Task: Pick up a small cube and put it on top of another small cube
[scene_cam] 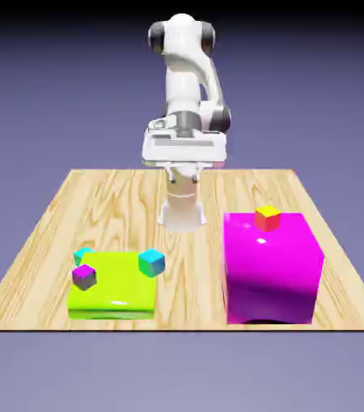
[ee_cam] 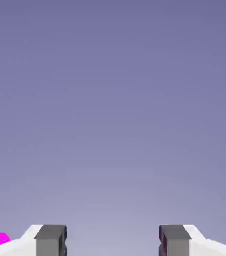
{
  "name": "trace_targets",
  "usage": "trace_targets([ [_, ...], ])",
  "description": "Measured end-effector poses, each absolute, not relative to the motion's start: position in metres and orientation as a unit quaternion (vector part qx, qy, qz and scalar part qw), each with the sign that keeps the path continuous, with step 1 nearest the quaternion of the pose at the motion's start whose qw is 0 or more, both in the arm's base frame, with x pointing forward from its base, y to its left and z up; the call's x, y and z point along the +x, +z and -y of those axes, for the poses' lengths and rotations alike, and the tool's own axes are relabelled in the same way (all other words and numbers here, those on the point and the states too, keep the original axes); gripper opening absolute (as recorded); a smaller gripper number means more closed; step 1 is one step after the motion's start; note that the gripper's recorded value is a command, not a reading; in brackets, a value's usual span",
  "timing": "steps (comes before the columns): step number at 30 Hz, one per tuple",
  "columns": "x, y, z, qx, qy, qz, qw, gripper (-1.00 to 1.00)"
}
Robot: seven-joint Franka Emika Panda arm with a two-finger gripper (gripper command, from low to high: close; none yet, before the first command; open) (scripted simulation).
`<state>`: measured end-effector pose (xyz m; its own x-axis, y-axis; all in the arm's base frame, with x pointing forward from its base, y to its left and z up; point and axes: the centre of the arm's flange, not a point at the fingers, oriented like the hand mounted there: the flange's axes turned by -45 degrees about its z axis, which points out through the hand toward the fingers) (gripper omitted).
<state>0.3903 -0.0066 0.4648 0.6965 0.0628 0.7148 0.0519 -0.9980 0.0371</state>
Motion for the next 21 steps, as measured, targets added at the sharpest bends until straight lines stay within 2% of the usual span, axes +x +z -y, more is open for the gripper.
trace_targets([
  [11, 0.385, 0.504, 0.119, 0.918, 0.389, -0.084, -0.005, 0.00],
  [21, 0.363, 0.495, 0.227, 0.908, 0.392, -0.141, -0.043, 0.00],
])
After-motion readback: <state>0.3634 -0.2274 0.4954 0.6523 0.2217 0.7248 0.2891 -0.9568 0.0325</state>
